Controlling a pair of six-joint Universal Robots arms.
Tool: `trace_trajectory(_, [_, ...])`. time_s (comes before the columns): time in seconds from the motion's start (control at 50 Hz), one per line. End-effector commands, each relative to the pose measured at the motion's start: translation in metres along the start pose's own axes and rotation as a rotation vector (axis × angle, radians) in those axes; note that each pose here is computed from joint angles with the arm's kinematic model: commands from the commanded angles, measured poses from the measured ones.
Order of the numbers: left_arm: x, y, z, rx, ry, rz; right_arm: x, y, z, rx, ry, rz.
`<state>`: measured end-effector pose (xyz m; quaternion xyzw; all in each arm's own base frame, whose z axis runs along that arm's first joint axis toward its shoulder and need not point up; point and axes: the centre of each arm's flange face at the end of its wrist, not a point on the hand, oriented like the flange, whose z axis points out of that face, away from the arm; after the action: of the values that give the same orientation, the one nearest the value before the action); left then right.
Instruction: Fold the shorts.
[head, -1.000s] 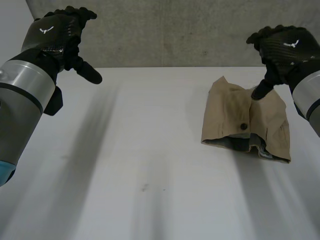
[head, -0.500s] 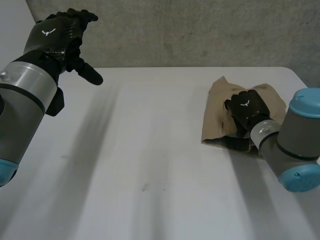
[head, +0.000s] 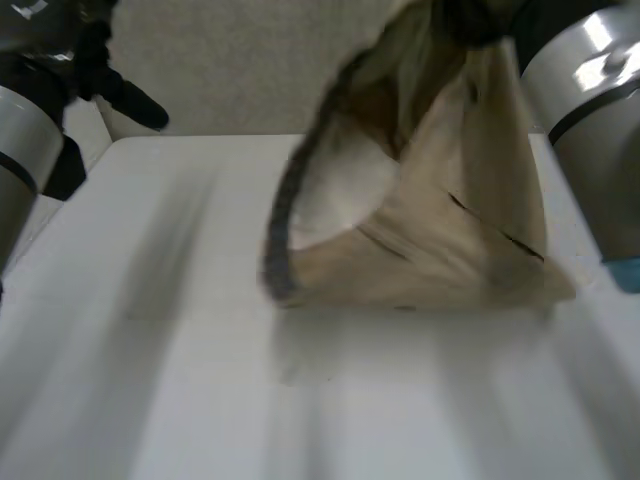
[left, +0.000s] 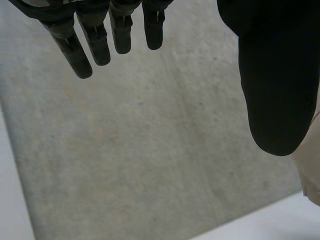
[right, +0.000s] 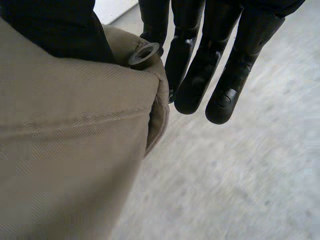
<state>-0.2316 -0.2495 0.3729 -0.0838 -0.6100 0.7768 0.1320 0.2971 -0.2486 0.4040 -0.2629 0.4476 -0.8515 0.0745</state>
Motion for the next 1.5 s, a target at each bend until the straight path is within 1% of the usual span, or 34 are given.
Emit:
trace_trajectory(0.02, [-0.02, -0.028, -0.004, 0.089, -0.06, 0.004, 0.022, -0.019, -0.002, 0.039, 0.066, 0.108])
trace_trajectory(0.06, [-0.021, -0.031, -0.005, 0.098, -0.064, 0.005, 0.026, -0.013, -0.002, 0.021, 0.078, 0.102])
trace_trajectory(0.08, [-0.021, -0.032, -0.005, 0.1, -0.066, 0.006, 0.045, 0.018, -0.004, -0.068, 0.147, 0.076])
trace_trajectory(0.1, [-0.021, -0.032, -0.006, 0.101, -0.066, 0.007, 0.053, 0.031, -0.005, -0.106, 0.176, 0.069])
trace_trajectory(0.14, [-0.021, -0.032, -0.006, 0.1, -0.066, 0.007, 0.067, 0.061, -0.008, -0.188, 0.223, 0.059])
trace_trajectory(0.16, [-0.021, -0.031, -0.005, 0.098, -0.064, 0.007, 0.073, 0.093, -0.012, -0.277, 0.243, 0.057])
trace_trajectory(0.18, [-0.021, -0.031, -0.005, 0.098, -0.064, 0.007, 0.075, 0.108, -0.015, -0.318, 0.249, 0.055])
trace_trajectory(0.2, [-0.021, -0.03, -0.006, 0.095, -0.061, 0.009, 0.075, 0.122, -0.018, -0.359, 0.247, 0.057])
trace_trajectory(0.22, [-0.02, -0.027, -0.005, 0.084, -0.059, 0.01, 0.075, 0.122, -0.018, -0.36, 0.247, 0.057])
trace_trajectory(0.24, [-0.019, -0.023, -0.005, 0.072, -0.056, 0.011, 0.067, 0.157, -0.027, -0.463, 0.229, 0.072])
trace_trajectory(0.28, [-0.019, -0.021, -0.005, 0.065, -0.053, 0.012, 0.06, 0.179, -0.034, -0.526, 0.215, 0.074])
trace_trajectory(0.3, [-0.017, -0.016, -0.004, 0.052, -0.049, 0.011, 0.053, 0.202, -0.04, -0.592, 0.203, 0.077])
trace_trajectory(0.36, [-0.016, 0.002, 0.001, -0.004, -0.043, 0.012, 0.048, 0.226, -0.047, -0.66, 0.198, 0.072])
trace_trajectory(0.38, [-0.015, 0.006, 0.002, -0.013, -0.039, 0.011, 0.046, 0.248, -0.052, -0.733, 0.211, 0.044])
trace_trajectory(0.42, [-0.011, 0.013, 0.004, -0.033, -0.027, 0.011, 0.049, 0.256, -0.055, -0.772, 0.243, 0.013])
trace_trajectory(0.5, [0.0, 0.028, 0.005, -0.079, 0.007, 0.01, 0.068, 0.252, -0.053, -0.795, 0.347, -0.059])
trace_trajectory(0.56, [0.006, 0.036, 0.003, -0.105, 0.027, 0.009, 0.073, 0.245, -0.052, -0.789, 0.361, -0.07])
trace_trajectory(0.6, [0.01, 0.041, 0.002, -0.118, 0.038, 0.013, 0.076, 0.227, -0.049, -0.757, 0.35, -0.073])
trace_trajectory(0.62, [0.013, 0.045, 0.001, -0.132, 0.049, 0.019, 0.076, 0.227, -0.049, -0.757, 0.349, -0.073])
trace_trajectory(0.68, [0.018, 0.053, 0.0, -0.155, 0.065, 0.028, 0.075, 0.187, -0.052, -0.716, 0.253, -0.061])
trace_trajectory(0.78, [0.04, 0.074, -0.009, -0.221, 0.133, 0.034, 0.061, 0.167, -0.064, -0.722, 0.131, -0.039])
trace_trajectory(0.82, [0.048, 0.083, -0.013, -0.247, 0.158, 0.035, 0.054, 0.152, -0.075, -0.729, 0.081, -0.017])
trace_trajectory(0.86, [0.061, 0.096, -0.017, -0.281, 0.198, 0.035, 0.047, 0.145, -0.084, -0.75, 0.046, -0.001])
trace_trajectory(0.9, [0.065, 0.101, -0.018, -0.293, 0.209, 0.036, 0.039, 0.139, -0.093, -0.776, 0.014, 0.019])
trace_trajectory(0.92, [0.078, 0.115, -0.019, -0.324, 0.254, 0.036, 0.024, 0.134, -0.106, -0.823, -0.038, 0.046])
trace_trajectory(0.98, [0.091, 0.128, -0.018, -0.353, 0.317, 0.032, 0.014, 0.127, -0.118, -0.862, -0.071, 0.071])
trace_trajectory(1.0, [0.099, 0.135, -0.018, -0.371, 0.366, 0.026, 0.009, 0.123, -0.127, -0.884, -0.088, 0.093])
trace_trajectory(1.08, [0.118, 0.154, -0.023, -0.416, 0.475, 0.011, -0.001, 0.116, -0.142, -0.906, -0.125, 0.116])
trace_trajectory(1.14, [0.125, 0.168, -0.023, -0.444, 0.5, 0.01, -0.013, 0.107, -0.157, -0.909, -0.169, 0.121])
trace_trajectory(1.28, [0.138, 0.213, -0.022, -0.521, 0.52, 0.022, -0.035, 0.105, -0.177, -0.942, -0.254, 0.117])
trace_trajectory(1.38, [0.139, 0.238, -0.022, -0.565, 0.516, 0.045, -0.046, 0.125, -0.187, -1.008, -0.286, 0.123])
trace_trajectory(1.44, [0.139, 0.248, -0.024, -0.572, 0.524, 0.106, -0.047, 0.132, -0.189, -1.02, -0.29, 0.118])
trace_trajectory(1.46, [0.138, 0.251, -0.024, -0.571, 0.526, 0.144, -0.049, 0.139, -0.19, -1.023, -0.297, 0.1])
trace_trajectory(1.5, [0.137, 0.252, -0.024, -0.569, 0.518, 0.162, -0.049, 0.144, -0.19, -1.023, -0.297, 0.076])
